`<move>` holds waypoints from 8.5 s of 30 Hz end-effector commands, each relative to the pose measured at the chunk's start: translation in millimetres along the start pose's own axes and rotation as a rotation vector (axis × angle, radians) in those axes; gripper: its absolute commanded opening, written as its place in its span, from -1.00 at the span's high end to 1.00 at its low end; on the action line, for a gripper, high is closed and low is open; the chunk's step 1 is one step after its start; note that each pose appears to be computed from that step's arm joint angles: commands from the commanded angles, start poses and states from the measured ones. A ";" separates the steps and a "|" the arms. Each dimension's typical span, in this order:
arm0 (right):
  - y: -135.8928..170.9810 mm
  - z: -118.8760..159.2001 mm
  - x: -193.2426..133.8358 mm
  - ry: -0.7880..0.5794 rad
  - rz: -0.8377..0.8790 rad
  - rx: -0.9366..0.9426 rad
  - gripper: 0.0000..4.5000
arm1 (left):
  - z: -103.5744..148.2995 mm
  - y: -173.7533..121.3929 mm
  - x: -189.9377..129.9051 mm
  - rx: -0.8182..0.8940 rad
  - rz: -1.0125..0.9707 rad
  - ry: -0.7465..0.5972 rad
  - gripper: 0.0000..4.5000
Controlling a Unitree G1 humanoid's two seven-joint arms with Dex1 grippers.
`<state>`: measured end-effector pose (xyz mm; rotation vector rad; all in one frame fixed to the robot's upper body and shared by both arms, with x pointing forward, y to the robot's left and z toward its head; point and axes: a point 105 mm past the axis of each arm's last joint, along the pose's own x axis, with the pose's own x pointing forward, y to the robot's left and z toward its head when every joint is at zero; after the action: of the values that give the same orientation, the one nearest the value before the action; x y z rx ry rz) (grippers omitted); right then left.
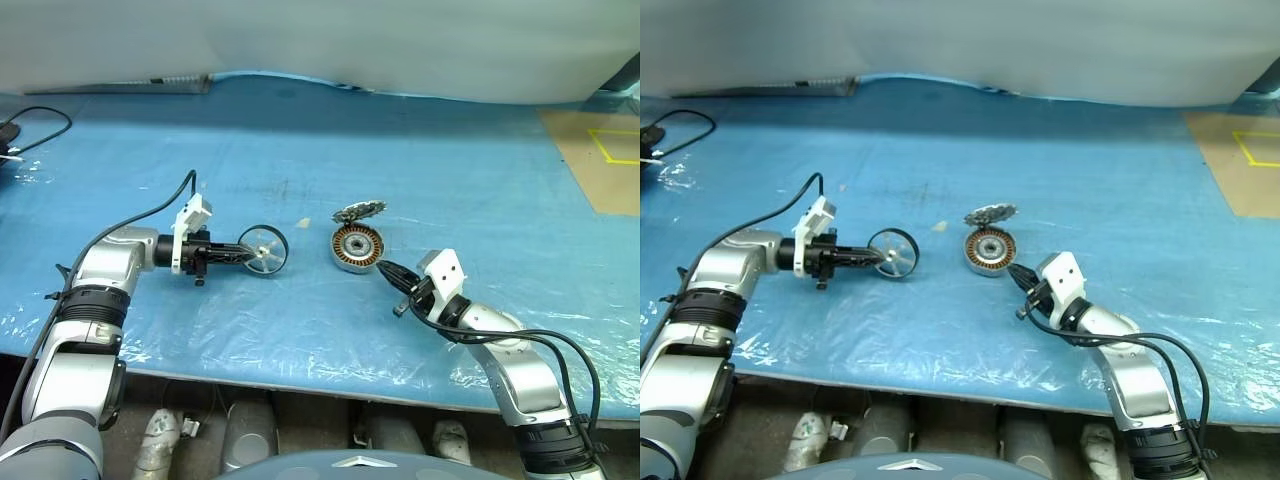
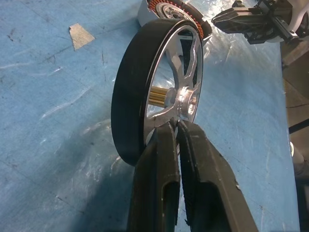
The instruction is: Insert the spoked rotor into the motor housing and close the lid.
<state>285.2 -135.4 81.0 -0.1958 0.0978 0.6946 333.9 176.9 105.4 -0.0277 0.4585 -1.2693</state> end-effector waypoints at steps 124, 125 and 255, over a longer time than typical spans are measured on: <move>9.8 0.5 -5.8 -0.090 -0.037 -0.028 1.00 | 93.2 -31.8 158.8 0.690 -0.086 0.192 0.40; 9.8 0.1 -5.6 -0.089 -0.037 -0.028 1.00 | 92.9 -31.3 158.6 0.691 -0.085 0.194 0.40; 23.5 63.5 78.1 -0.061 0.275 0.099 1.00 | -9.8 -66.5 82.9 0.292 0.347 -0.507 0.99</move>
<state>335.0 -58.1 107.9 -0.0611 0.1771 0.9443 287.8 84.1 73.6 -0.0254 -0.1123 -0.9199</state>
